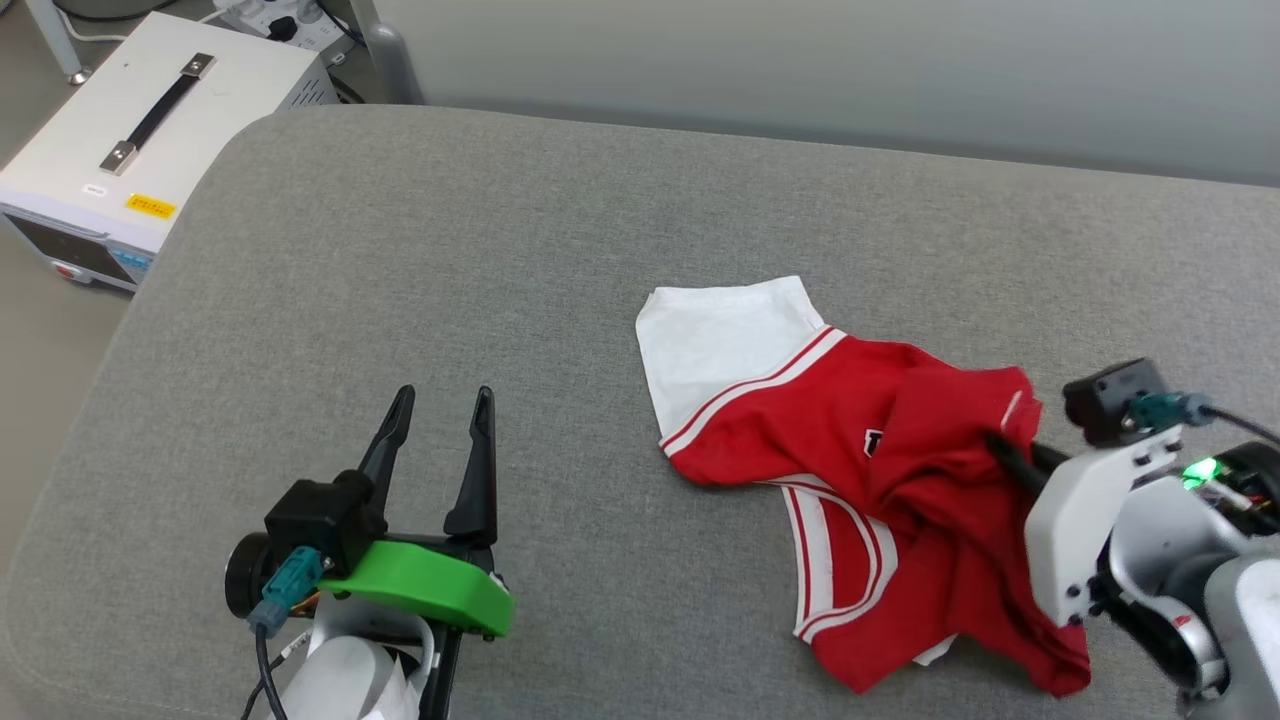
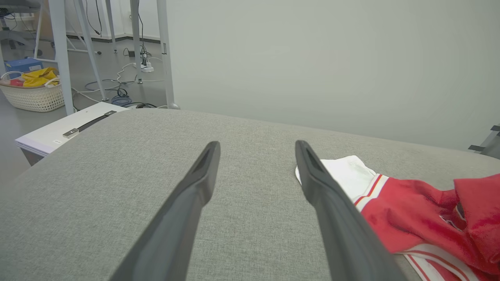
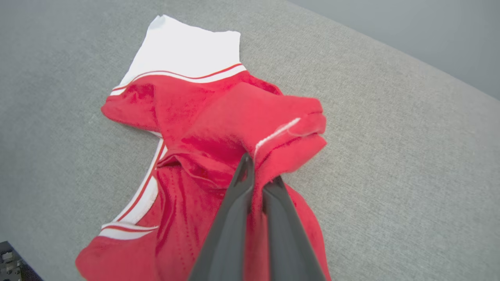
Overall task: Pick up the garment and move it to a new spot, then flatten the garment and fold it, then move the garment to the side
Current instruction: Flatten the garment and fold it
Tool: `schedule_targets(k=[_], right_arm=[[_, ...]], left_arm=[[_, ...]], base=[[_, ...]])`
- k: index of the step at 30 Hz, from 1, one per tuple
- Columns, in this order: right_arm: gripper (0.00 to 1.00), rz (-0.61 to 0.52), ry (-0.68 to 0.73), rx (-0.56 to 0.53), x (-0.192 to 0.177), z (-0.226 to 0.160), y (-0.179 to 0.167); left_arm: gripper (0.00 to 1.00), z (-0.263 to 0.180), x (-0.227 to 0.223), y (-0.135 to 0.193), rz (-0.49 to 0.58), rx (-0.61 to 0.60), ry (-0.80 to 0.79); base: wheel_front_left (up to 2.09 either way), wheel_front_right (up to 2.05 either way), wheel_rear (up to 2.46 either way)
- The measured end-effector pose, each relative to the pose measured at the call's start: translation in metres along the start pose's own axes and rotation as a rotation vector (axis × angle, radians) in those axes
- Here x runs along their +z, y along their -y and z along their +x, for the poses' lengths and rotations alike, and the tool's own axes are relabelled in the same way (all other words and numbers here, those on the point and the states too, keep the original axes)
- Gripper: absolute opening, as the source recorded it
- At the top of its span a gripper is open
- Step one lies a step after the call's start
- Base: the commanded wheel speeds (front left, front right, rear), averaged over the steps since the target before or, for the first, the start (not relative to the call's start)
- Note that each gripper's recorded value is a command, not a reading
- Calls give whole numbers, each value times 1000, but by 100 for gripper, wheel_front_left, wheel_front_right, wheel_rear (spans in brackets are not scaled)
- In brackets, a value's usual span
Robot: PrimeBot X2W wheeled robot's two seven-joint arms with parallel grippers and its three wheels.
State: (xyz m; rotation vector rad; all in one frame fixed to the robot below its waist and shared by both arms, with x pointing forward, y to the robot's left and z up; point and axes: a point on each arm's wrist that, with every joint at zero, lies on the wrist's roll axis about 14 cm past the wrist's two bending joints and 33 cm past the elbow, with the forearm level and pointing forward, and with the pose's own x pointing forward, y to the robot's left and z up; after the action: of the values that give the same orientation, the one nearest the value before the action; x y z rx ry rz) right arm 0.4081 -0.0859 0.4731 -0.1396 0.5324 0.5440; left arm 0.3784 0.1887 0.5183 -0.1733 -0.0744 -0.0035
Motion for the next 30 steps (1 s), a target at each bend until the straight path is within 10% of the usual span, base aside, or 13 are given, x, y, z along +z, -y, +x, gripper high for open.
schedule_targets(k=[15, 21, 23, 24, 25, 30], right_arm=[[0, 176, 96, -515, 12, -14, 225], [0, 261, 20, -558, -41, 5, 244], [28, 282, 8, -560, -55, 9, 243], [85, 299, 6, -563, -63, 11, 242], [100, 306, 8, -565, -66, 12, 241], [100, 309, 129, -615, -61, -1, 246]], left_arm=[[100, 29, -23, 6, 0, -33, -40], [100, 37, -40, 5, -7, -27, -75], [100, 39, -42, 5, -5, -27, -79], [100, 39, -43, 4, -2, -25, -82], [100, 39, -43, 4, -2, -27, -82], [100, 38, -38, 8, 6, -40, -69]], base=[[0, 0, 0], [0, 0, 0], [0, 0, 0], [0, 0, 0], [0, 0, 0], [0, 0, 0]])
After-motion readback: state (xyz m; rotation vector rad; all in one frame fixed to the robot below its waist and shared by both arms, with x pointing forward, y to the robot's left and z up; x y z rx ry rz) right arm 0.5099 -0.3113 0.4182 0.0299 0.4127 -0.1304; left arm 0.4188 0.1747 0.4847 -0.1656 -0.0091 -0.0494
